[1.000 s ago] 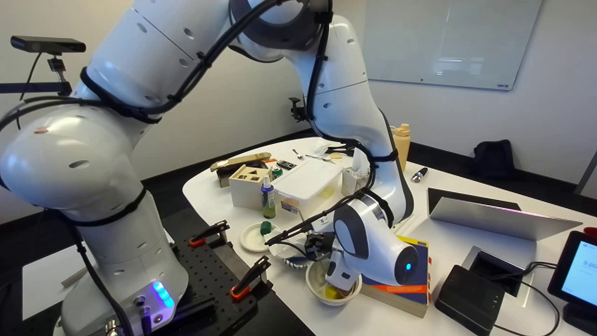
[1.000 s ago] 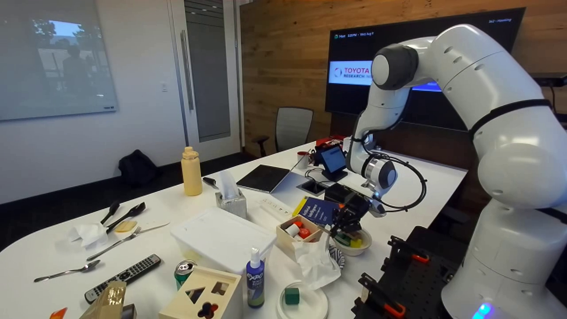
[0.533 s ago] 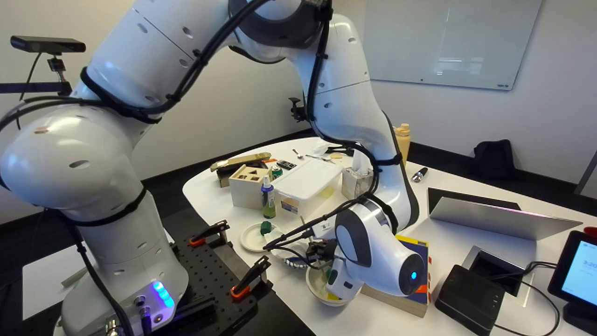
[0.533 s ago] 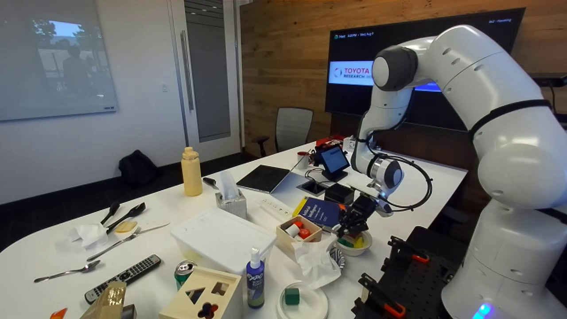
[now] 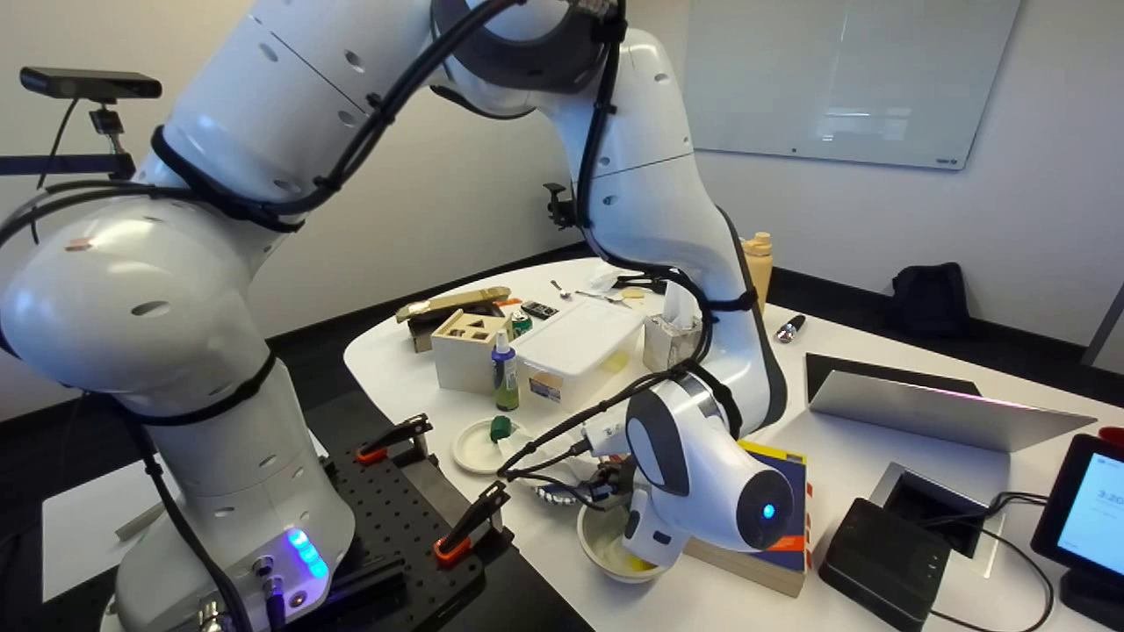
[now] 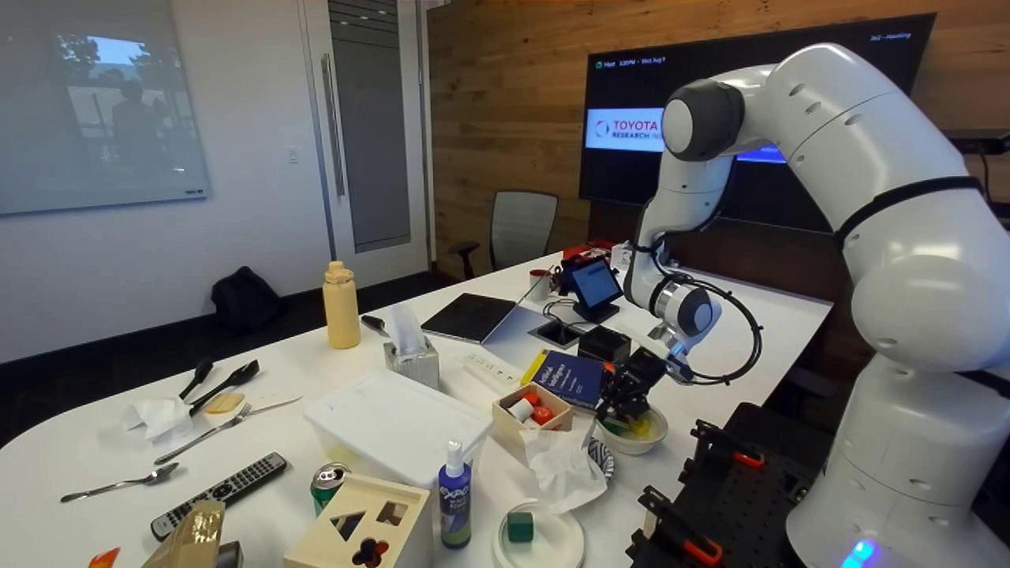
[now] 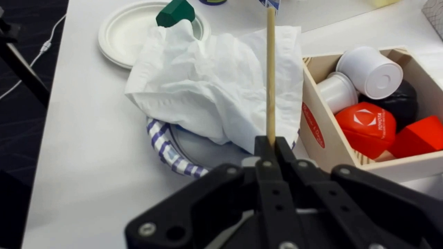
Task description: Use the chopstick to stir in the white bowl
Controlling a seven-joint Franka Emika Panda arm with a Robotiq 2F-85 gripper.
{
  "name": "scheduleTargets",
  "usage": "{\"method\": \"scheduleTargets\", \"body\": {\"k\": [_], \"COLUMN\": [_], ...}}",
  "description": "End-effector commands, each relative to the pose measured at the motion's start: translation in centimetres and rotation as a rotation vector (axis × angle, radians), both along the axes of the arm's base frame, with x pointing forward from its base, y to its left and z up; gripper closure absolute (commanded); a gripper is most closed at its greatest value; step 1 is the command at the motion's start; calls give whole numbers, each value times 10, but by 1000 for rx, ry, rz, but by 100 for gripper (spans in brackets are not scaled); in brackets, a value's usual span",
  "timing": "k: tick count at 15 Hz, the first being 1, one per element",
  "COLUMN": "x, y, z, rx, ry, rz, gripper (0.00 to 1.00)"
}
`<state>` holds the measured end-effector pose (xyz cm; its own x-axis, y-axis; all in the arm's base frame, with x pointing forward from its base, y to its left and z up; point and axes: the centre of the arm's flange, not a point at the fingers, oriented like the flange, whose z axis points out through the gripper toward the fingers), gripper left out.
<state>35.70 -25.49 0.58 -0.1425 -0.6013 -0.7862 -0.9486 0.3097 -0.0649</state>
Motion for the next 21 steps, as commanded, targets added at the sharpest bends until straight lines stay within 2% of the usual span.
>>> {"method": "scheduleTargets", "body": {"k": [1,9,14,17,21], "x": [9,6,-11,-18,-16], "y": [16,31,24,18,14], "z": [7,5,5,8,8], "rx": [-3,163,202,141,-3], "ry": [-80,-26,34,55,14], "rz": [3,69,83,53,38], "gripper": [99,99,99,99,99]}}
